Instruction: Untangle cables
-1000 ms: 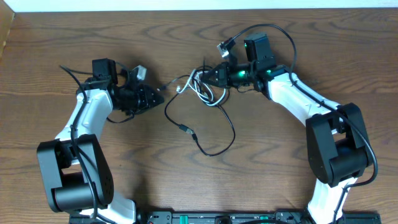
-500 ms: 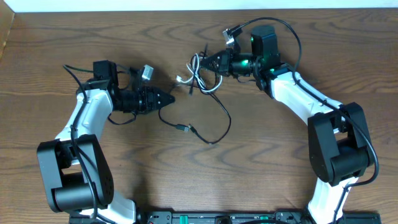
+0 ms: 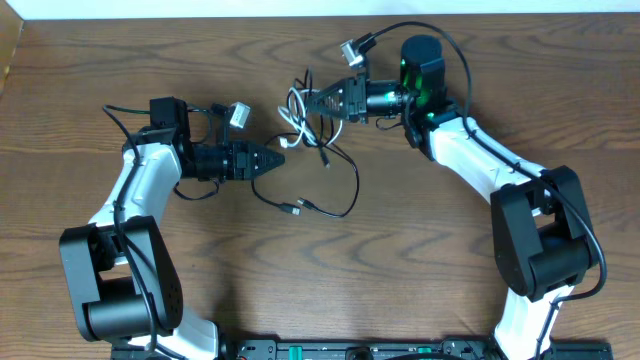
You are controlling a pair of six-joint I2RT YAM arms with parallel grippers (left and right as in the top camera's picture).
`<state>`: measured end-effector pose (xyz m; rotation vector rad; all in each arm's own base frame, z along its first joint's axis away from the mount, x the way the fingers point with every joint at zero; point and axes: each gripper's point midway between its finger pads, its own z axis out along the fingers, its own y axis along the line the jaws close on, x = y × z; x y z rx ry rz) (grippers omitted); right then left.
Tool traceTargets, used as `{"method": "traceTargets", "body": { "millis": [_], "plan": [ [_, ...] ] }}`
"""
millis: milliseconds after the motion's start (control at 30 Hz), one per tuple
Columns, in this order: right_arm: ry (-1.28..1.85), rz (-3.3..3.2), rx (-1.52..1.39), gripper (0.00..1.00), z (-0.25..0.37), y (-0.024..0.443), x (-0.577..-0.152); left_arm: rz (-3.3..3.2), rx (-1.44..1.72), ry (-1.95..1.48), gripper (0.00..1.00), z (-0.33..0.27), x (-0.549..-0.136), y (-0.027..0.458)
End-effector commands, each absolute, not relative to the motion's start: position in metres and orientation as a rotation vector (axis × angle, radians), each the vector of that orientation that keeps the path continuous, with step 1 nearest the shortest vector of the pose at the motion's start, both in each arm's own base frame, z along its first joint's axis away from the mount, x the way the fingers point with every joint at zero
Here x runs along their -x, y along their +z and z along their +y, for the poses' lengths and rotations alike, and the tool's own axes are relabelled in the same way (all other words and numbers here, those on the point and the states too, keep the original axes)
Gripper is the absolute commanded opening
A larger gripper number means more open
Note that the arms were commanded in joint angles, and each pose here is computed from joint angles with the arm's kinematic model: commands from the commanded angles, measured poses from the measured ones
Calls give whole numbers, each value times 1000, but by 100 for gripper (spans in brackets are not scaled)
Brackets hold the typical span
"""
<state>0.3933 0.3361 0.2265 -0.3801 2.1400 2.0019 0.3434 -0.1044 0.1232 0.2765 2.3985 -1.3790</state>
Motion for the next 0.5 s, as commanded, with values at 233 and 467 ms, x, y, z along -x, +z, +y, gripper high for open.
{"method": "traceTargets", "body": {
  "millis": [233, 467],
  "plan": [
    [2051, 2112, 520, 1, 341, 241, -373, 2597, -29, -1131, 46, -78, -358, 93],
    [2092, 2176, 439, 1, 341, 239, -373, 2602, 98, -1109, 46, -74, -367, 89]
  ]
}}
